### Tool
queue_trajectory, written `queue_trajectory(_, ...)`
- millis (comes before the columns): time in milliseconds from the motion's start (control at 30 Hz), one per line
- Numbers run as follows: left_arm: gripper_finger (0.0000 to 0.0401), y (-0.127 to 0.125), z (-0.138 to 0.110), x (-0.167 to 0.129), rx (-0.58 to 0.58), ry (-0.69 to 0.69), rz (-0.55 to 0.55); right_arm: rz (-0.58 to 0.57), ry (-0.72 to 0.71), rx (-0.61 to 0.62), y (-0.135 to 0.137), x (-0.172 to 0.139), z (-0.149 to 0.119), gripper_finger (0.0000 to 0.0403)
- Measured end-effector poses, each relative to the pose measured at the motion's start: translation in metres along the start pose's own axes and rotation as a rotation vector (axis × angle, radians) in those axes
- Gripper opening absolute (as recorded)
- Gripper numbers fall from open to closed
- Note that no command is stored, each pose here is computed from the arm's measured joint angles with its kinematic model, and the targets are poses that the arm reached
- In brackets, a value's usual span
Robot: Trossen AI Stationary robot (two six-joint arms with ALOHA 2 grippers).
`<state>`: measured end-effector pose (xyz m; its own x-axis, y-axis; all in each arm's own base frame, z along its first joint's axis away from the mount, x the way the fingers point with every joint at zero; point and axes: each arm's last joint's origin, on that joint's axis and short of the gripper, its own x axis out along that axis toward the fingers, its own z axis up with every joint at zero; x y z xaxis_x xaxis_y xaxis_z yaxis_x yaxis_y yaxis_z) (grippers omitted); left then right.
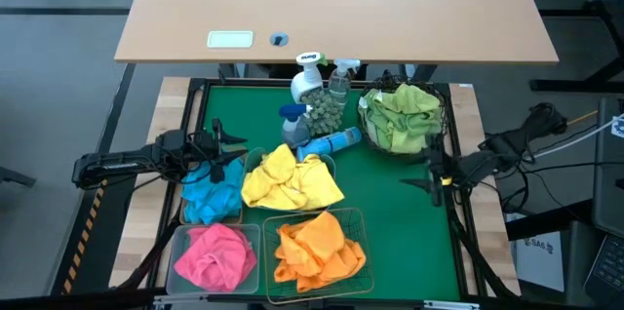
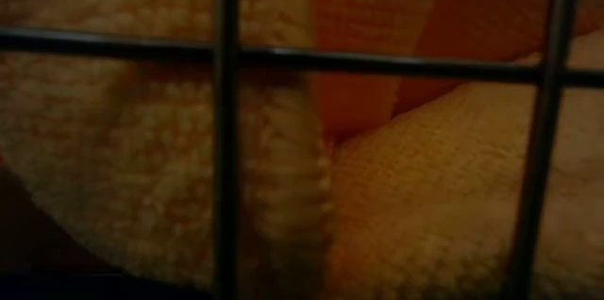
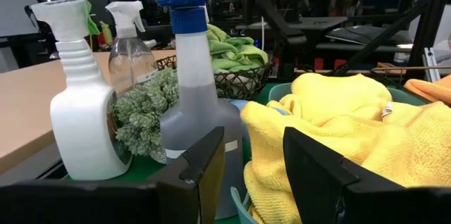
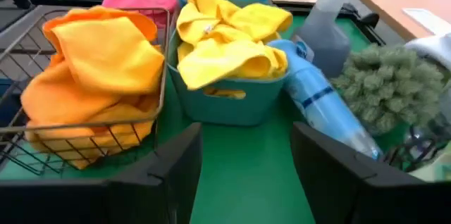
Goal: Sort microfiber towel by color & place in baskets
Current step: Return to Home Position
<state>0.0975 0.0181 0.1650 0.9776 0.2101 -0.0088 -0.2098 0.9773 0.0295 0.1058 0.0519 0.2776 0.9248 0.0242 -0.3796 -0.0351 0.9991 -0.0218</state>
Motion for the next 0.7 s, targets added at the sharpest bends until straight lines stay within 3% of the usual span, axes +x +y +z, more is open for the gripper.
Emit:
queue_trajectory(200,0.014,0.0,0.0,0.0,0.0,0.0,0.0,0.016,-0.163,0.001,-0.006,0.003,-0.034,0.0214)
queue_trajectory(433,0.014,0.0,0.0,0.0,0.0,0.0,0.0,-0.031,-0.431,-0.113,-0.011,0.009,-0.045,0.0214)
queue_trajectory(700,0.014,0.0,0.0,0.0,0.0,0.0,0.0,-0.127,-0.444,-0.154,-0.036,0.016,-0.045,0.0214)
